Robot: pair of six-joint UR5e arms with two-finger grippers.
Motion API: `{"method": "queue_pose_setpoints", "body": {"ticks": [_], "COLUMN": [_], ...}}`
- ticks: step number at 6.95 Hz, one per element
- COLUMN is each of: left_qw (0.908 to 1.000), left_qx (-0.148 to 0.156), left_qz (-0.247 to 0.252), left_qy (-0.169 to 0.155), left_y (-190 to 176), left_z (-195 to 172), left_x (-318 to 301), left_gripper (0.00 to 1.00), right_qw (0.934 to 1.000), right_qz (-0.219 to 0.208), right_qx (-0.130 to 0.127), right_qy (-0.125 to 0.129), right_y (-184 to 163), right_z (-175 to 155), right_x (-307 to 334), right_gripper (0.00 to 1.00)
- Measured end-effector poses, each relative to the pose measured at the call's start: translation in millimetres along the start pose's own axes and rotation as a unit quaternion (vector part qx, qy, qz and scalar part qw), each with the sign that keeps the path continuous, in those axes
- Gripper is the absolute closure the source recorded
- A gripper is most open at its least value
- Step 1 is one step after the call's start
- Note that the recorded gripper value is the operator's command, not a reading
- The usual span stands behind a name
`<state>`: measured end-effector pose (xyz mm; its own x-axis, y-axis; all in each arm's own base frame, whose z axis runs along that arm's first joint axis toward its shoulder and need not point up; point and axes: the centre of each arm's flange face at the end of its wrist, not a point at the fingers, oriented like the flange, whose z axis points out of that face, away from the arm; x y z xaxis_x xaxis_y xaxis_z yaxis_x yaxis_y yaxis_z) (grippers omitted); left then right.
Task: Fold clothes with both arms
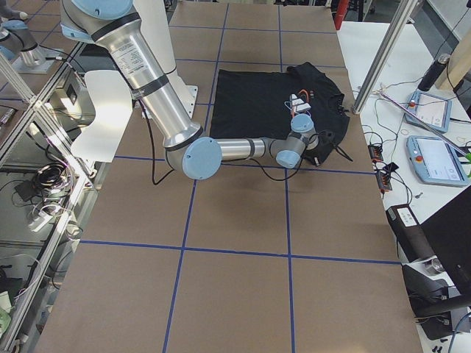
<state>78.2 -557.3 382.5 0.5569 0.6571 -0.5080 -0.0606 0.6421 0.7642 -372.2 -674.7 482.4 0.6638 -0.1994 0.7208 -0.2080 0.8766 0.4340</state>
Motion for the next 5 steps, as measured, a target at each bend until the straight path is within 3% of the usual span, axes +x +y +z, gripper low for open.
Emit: {"method": "queue_pose_setpoints", "body": {"ticks": [3,5], "left_qw": [1.0,1.0], "left_qx": [-0.001,-0.001], "left_qz": [-0.001,-0.001], "left_qy": [0.0,0.0], "left_y": [1.0,0.9], "left_z": [0.7,0.3], "left_x": [-0.4,-0.4], "left_gripper": [0.0,0.0], "right_qw": [0.9969,0.9905], "right_qz": [0.067,0.13], "right_qx": [0.026,0.029], "right_qy": [-0.032,-0.035], "right_y": [-29.4,-53.9], "right_z": [-38.8,-56.6], "right_x": [-48.5,-138.6], "right_gripper": [1.0,1.0]}}
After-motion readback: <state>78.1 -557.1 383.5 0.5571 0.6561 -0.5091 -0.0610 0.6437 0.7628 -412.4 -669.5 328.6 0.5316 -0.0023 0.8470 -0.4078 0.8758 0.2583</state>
